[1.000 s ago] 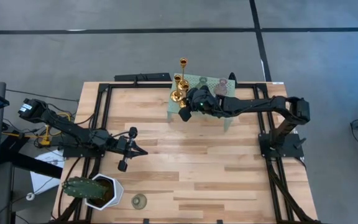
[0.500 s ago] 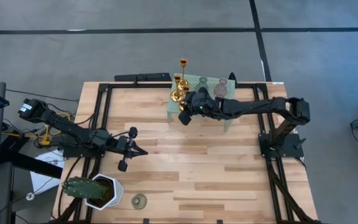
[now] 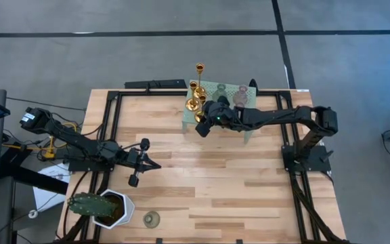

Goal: Pick & Place candle stick holders
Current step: Put the green candle holder on the shelf aligned with the other green candle holder

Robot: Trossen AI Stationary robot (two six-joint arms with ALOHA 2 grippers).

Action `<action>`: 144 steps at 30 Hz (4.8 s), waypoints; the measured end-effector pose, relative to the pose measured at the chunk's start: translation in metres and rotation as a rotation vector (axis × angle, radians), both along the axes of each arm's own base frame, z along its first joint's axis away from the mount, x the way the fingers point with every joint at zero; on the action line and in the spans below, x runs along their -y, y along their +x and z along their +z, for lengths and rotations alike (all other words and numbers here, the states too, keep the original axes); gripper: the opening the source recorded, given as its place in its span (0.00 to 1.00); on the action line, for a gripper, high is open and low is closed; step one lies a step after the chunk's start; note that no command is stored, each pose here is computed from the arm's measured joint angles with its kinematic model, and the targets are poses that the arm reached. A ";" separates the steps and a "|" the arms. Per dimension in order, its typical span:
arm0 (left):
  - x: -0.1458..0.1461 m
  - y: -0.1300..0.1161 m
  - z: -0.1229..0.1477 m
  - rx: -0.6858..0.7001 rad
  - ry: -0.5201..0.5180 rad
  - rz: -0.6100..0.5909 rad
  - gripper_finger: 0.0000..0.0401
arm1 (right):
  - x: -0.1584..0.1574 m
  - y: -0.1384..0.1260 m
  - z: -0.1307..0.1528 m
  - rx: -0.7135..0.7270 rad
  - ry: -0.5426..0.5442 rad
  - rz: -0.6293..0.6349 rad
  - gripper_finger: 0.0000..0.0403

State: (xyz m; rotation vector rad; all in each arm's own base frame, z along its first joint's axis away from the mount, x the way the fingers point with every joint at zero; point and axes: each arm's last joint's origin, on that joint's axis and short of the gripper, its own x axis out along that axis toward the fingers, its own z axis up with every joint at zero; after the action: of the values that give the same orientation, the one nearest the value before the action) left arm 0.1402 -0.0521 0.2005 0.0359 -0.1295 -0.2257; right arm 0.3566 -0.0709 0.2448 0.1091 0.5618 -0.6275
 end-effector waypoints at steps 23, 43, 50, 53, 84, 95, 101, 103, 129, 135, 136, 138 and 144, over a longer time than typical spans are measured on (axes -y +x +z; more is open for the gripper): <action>0.000 0.000 -0.001 -0.007 0.003 0.000 0.02 | -0.049 -0.006 0.054 -0.286 0.073 0.097 0.58; 0.001 0.000 -0.001 -0.008 -0.002 -0.029 0.02 | -0.157 -0.019 0.008 -0.354 0.323 0.710 0.02; 0.004 -0.001 -0.003 -0.057 -0.093 -0.140 0.02 | -0.192 -0.030 -0.008 -0.318 0.192 0.706 0.01; 0.004 -0.001 -0.005 -0.081 -0.101 -0.141 0.02 | -0.199 -0.033 -0.010 -0.311 0.126 0.675 0.01; 0.009 -0.003 -0.012 -0.162 -0.081 -0.316 0.02 | -0.172 -0.014 -0.045 0.212 0.112 0.808 0.00; 0.009 -0.003 -0.011 -0.178 -0.130 -0.324 0.02 | -0.172 -0.014 -0.046 0.208 0.113 0.810 0.00; 0.008 0.002 -0.003 -0.237 -0.235 -0.230 0.01 | -0.171 -0.014 -0.046 0.206 0.113 0.808 0.00; 0.008 0.004 0.005 -0.247 -0.232 -0.222 0.01 | -0.171 -0.014 -0.046 0.206 0.116 0.806 0.00; 0.033 0.066 0.100 -0.934 -0.435 0.000 0.01 | -0.168 -0.015 -0.051 0.164 0.182 0.746 0.00; 0.045 0.065 0.116 -1.138 -0.526 -0.088 0.01 | -0.167 -0.019 -0.057 0.099 0.224 0.718 0.00; 0.048 0.064 0.117 -1.155 -0.551 -0.106 0.01 | -0.167 -0.019 -0.058 0.088 0.225 0.716 0.00; 0.053 0.062 0.117 -1.183 -0.589 -0.114 0.01 | -0.167 -0.020 -0.059 0.070 0.226 0.714 0.00; 0.074 0.055 0.112 -1.240 -0.633 -0.087 0.01 | -0.167 -0.020 -0.060 0.062 0.227 0.713 0.00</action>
State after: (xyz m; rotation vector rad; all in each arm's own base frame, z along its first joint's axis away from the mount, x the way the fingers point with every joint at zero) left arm 0.1956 -0.1259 0.3124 -0.7342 1.0372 -0.2516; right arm 0.3364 0.0958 0.1848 0.1309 0.5640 0.1338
